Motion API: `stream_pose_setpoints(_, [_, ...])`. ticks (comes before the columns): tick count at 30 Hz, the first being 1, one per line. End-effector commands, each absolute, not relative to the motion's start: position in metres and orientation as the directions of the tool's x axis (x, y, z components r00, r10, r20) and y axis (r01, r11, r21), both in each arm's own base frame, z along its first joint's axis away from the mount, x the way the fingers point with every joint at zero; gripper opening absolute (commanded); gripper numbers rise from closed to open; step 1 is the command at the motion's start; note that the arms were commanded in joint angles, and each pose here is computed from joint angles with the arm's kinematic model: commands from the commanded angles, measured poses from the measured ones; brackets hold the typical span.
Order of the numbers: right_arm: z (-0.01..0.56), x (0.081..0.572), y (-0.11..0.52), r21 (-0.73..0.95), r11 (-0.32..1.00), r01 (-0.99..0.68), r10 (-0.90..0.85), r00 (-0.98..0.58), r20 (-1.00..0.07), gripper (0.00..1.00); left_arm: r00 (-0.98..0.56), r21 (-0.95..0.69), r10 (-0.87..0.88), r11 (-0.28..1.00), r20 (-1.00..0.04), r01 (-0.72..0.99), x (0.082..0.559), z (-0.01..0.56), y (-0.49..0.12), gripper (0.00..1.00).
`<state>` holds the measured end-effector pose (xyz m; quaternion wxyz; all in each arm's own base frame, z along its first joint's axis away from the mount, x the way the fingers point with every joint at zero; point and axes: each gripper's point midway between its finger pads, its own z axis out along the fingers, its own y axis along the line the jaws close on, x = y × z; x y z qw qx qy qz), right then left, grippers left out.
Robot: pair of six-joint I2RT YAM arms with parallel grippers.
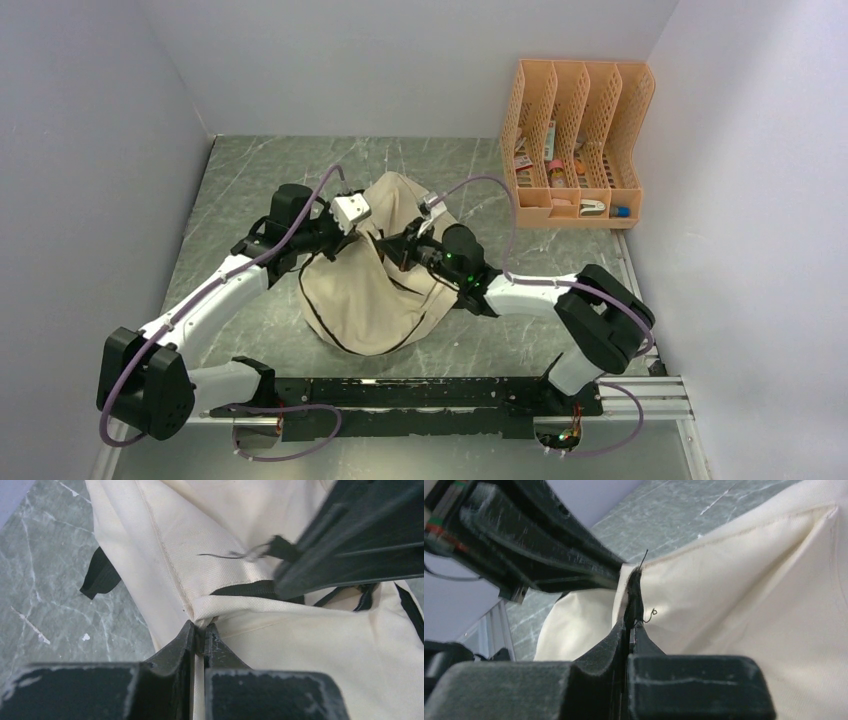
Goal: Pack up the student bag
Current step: Zip the student bag at the center of the board.
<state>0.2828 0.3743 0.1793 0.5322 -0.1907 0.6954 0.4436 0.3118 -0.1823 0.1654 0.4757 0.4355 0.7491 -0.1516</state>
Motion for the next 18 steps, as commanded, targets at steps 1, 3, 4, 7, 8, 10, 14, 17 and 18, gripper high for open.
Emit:
stream_pose_setpoints(1, [0.187, 0.253, 0.366, 0.393, 0.439, -0.808, 0.194, -0.342, -0.92, 0.0, -0.212, 0.349, 0.558, 0.727, -0.803, 0.592, 0.353, 0.175, -0.122, 0.05])
stream_pose_setpoints(3, [0.182, 0.248, 0.361, 0.384, 0.443, -0.81, 0.178, -0.341, -0.923, 0.0, -0.217, 0.355, 0.563, 0.729, -0.797, 0.585, 0.354, 0.173, -0.12, 0.05])
stream_pose_setpoints(4, [0.179, 0.247, 0.357, 0.379, 0.45, -0.808, 0.167, -0.341, -0.925, 0.0, -0.22, 0.359, 0.565, 0.731, -0.795, 0.58, 0.355, 0.173, -0.119, 0.05])
stream_pose_setpoints(7, [0.17, 0.242, 0.348, 0.37, 0.472, -0.8, 0.135, -0.349, -0.927, 0.0, -0.228, 0.358, 0.561, 0.74, -0.796, 0.569, 0.357, 0.173, -0.116, 0.05])
stream_pose_setpoints(8, [0.167, 0.24, 0.346, 0.368, 0.477, -0.798, 0.122, -0.355, -0.927, 0.0, -0.23, 0.358, 0.558, 0.744, -0.797, 0.565, 0.357, 0.173, -0.115, 0.05])
stream_pose_setpoints(10, [0.16, 0.235, 0.341, 0.374, 0.483, -0.792, 0.103, -0.373, -0.922, 0.0, -0.236, 0.359, 0.556, 0.751, -0.797, 0.554, 0.358, 0.172, -0.114, 0.05])
stream_pose_setpoints(14, [0.147, 0.224, 0.325, 0.402, 0.511, -0.759, 0.088, -0.42, -0.903, 0.0, -0.246, 0.367, 0.553, 0.764, -0.796, 0.53, 0.36, 0.172, -0.109, 0.05])
stream_pose_setpoints(17, [0.137, 0.219, 0.309, 0.418, 0.558, -0.717, 0.09, -0.448, -0.889, 0.0, -0.247, 0.367, 0.553, 0.765, -0.796, 0.529, 0.36, 0.171, -0.109, 0.05])
stream_pose_setpoints(18, [0.135, 0.219, 0.304, 0.418, 0.576, -0.702, 0.09, -0.454, -0.886, 0.0, -0.249, 0.366, 0.552, 0.766, -0.796, 0.528, 0.361, 0.17, -0.109, 0.05])
